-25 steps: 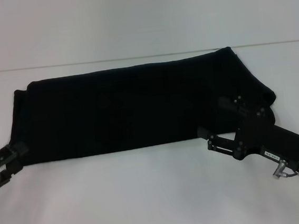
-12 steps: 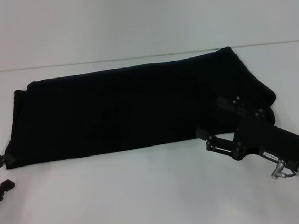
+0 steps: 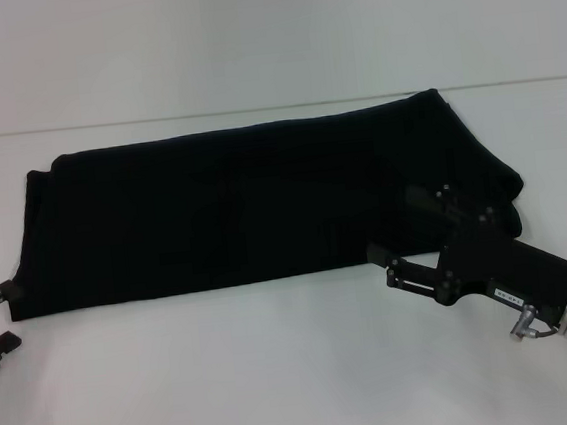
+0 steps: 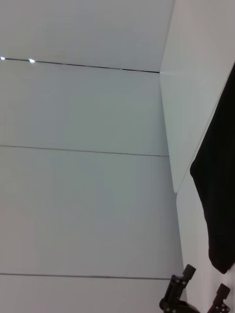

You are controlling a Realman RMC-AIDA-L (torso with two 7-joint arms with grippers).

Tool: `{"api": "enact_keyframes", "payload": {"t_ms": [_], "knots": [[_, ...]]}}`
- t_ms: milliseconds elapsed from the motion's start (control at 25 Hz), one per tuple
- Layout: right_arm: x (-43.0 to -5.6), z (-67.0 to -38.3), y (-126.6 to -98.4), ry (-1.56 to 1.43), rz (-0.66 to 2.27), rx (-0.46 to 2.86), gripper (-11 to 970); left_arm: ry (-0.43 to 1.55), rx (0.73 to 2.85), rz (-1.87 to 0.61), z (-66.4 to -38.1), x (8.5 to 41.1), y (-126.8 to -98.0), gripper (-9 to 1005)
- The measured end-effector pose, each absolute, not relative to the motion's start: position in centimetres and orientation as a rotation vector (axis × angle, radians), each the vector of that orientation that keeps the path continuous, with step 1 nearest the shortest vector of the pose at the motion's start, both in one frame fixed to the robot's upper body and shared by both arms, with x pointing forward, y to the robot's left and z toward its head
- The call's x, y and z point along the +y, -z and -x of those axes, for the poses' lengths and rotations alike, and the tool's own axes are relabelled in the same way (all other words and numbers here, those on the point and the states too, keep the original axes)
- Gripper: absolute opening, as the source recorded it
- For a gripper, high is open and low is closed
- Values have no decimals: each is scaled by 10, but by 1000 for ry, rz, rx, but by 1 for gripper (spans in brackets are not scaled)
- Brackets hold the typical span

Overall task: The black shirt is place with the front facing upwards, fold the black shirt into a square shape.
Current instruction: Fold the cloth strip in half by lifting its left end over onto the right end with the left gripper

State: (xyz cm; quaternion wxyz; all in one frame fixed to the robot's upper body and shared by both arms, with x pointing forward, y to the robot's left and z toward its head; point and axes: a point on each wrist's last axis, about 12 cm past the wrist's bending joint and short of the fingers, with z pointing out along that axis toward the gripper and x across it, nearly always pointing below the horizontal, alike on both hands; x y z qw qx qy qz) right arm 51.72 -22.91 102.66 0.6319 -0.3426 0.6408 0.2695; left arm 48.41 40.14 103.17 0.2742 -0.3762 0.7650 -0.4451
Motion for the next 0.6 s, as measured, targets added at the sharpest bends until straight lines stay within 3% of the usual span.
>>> {"api": "enact_keyframes", "payload": {"t_ms": [600], "knots": [[-228,-519,-1026,-612,787,1478,905,1173,2054,1031,-491,400,-1029,787]]}}
